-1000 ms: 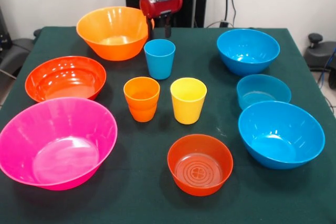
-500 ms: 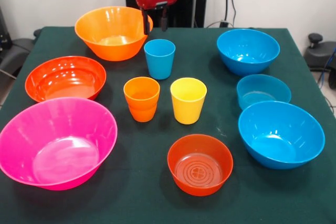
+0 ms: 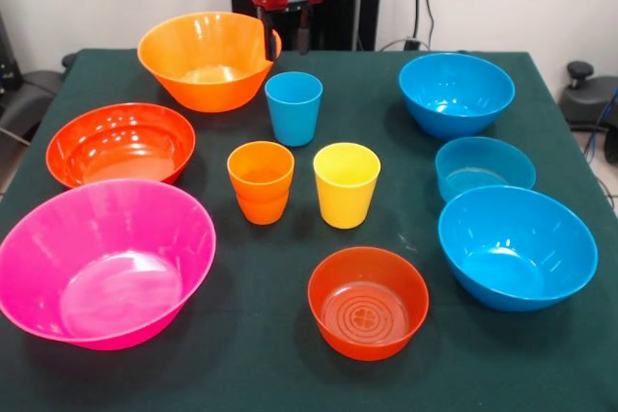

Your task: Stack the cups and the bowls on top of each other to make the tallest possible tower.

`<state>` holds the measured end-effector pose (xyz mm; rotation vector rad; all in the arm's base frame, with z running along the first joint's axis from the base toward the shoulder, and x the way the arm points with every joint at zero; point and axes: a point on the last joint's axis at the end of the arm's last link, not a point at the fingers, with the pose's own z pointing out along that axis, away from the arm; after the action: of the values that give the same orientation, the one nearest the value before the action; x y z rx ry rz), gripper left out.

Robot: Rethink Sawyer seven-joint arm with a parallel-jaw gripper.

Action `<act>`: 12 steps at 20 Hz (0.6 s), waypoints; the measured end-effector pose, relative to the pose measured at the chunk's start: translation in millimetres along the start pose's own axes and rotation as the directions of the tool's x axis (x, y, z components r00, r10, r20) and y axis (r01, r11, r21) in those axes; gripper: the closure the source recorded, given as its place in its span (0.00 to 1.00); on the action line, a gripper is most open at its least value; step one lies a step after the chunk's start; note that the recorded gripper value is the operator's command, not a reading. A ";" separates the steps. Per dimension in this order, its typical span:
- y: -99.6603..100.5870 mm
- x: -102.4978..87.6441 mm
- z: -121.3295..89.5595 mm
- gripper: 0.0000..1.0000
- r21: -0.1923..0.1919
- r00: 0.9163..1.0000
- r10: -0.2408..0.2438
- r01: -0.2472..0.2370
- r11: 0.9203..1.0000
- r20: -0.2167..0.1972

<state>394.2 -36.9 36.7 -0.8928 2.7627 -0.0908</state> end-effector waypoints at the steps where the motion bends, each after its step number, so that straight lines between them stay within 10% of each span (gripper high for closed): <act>1: 0.8 -2.1 -0.3 0.00 0.000 1.000 -0.005 0.005 1.000 0.003; 12: 27.4 -25.3 0.5 0.00 -0.017 0.996 -0.089 0.090 0.996 0.020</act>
<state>398.6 0.1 37.8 -1.0167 2.7091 -0.0730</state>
